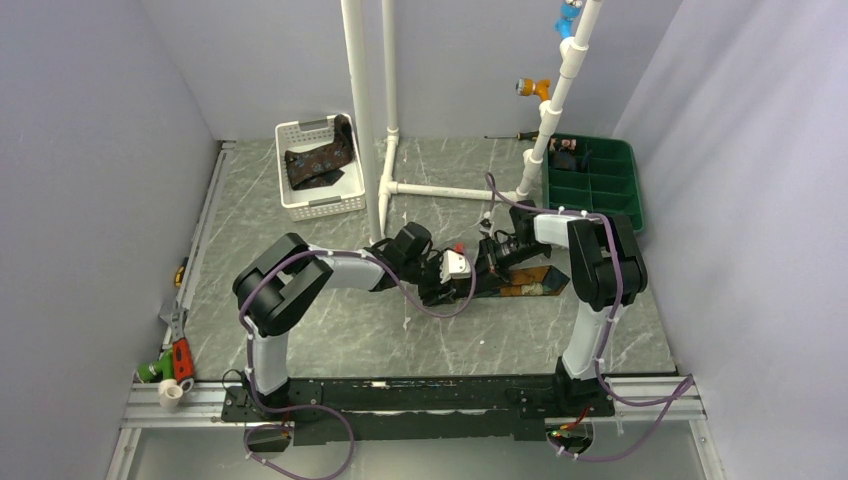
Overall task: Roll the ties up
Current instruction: Roll the tie at the center of the board.
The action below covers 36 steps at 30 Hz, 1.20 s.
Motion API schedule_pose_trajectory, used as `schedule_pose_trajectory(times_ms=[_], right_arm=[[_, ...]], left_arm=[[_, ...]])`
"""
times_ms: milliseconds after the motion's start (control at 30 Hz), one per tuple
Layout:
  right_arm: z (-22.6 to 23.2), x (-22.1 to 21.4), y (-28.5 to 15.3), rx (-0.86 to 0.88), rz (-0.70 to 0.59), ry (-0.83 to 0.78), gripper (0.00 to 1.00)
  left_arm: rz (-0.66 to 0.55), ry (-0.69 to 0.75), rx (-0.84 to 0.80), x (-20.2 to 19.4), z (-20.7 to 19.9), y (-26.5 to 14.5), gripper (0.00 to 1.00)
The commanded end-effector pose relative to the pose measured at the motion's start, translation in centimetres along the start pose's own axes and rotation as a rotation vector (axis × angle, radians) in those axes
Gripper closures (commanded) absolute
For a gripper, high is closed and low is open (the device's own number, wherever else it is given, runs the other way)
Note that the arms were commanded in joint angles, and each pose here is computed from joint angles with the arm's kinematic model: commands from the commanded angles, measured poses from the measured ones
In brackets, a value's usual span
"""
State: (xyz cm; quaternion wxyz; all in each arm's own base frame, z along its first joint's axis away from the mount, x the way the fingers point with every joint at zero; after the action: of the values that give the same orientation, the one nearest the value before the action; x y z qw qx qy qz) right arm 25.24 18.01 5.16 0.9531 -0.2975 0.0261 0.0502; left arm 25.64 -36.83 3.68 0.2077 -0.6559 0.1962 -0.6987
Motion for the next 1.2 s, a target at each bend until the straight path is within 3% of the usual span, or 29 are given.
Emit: schedule_pose_trajectory(times_ms=[0, 267, 533, 767, 867, 967, 1033, 1167], right_arm=[[-5.9, 0.1, -0.3, -0.27, -0.016, -0.004, 1.0], [-7.1, 1.4, -1.1, -0.298, -0.03, 0.054, 1.0], [-8.0, 2.5, -1.6, -0.315, -0.03, 0.074, 1.0], [-8.8, 2.6, -1.7, -0.341, -0.027, 0.096, 1.0], [-8.7, 2.8, -1.7, -0.335, -0.036, 0.09, 1.0], [-7.8, 3.0, -1.9, -0.307, -0.043, 0.047, 1.0], [-6.4, 3.1, -2.3, -0.26, -0.045, 0.001, 1.0], [-4.6, 2.9, -4.5, -0.271, -0.087, -0.092, 1.0]], left_arm=[[0.035, -0.025, -0.032, -1.0, -1.1, 0.2, 0.34], [-0.16, 0.076, -0.037, 4.7, 0.7, 0.9, 0.29], [-0.209, 0.129, -0.073, 5.5, 1.4, 2.7, 0.33], [-0.184, 0.126, -0.111, 3.5, 0.4, 3.2, 0.39], [-0.165, 0.101, -0.1, 3.0, 0.5, 3.3, 0.57], [-0.145, 0.081, -0.072, 2.8, 0.9, 3.5, 0.82], [-0.117, 0.053, -0.084, 2.4, 0.8, 3.5, 0.88], [-0.033, -0.015, -0.084, 0.3, 0.1, 3.0, 0.91]])
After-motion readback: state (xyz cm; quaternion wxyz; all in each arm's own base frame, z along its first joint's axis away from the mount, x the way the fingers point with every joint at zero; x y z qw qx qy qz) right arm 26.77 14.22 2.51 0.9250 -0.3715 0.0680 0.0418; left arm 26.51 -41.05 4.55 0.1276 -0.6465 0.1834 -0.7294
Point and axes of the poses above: each gripper's point midway between its finger pads, its own y axis out along the fingers, its own z axis along the line the jaws close on, x = y × z, the point moved 2 cm from there along -y, back along the fingers, and after that the axes turned 2 degrees about y, right-handed, at the moved point
